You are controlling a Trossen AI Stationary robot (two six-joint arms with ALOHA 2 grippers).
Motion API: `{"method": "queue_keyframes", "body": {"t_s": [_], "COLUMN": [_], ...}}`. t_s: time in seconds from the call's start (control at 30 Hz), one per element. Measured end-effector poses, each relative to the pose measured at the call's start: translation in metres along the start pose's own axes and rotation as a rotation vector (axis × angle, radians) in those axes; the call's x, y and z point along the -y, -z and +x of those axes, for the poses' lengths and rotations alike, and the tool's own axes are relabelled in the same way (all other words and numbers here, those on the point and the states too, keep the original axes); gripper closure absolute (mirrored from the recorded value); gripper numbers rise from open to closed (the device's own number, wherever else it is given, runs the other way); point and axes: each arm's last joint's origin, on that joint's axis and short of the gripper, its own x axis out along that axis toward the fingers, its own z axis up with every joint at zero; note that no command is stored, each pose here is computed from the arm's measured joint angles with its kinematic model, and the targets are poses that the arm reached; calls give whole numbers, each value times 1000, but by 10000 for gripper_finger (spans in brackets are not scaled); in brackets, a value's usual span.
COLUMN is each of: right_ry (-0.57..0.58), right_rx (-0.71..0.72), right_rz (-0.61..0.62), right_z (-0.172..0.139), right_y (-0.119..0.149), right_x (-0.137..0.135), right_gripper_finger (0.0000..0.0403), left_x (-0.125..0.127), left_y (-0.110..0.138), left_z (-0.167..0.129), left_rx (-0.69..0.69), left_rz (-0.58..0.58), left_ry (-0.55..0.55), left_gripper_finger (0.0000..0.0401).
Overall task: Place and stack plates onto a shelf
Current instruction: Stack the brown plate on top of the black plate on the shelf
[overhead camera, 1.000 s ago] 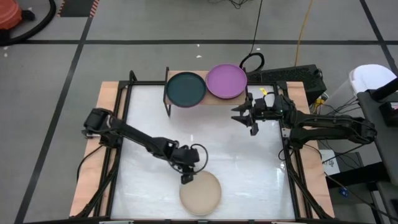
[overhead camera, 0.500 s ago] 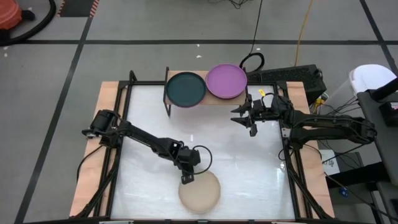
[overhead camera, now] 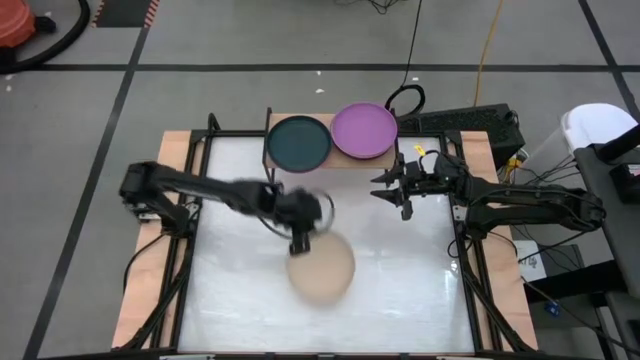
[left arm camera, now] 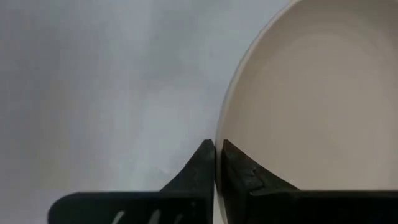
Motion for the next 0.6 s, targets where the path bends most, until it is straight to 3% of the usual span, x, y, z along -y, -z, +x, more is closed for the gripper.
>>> {"method": "queue_keyframes", "body": {"t_s": [0.13, 0.33, 0.43, 0.6], "right_ry": [2, 2, 2, 2], "right_rx": [-19, -30, -29, -26], "right_rz": [7, -15, -33, -48], "right_z": [0, 0, 0, 0], "right_y": [2, 3, 3, 3], "right_x": [0, 0, 0, 0], "right_gripper_finger": [245, 245, 245, 245], "left_x": [-29, -87, -123, -182], "left_y": [-24, -29, -22, -7], "left_z": [-75, -162, -178, -175], "left_rx": [193, 444, 449, 360], "left_rz": [21, -130, -227, -386], "left_ry": [-212, -491, -571, -528], "left_gripper_finger": [392, 392, 392, 392]}}
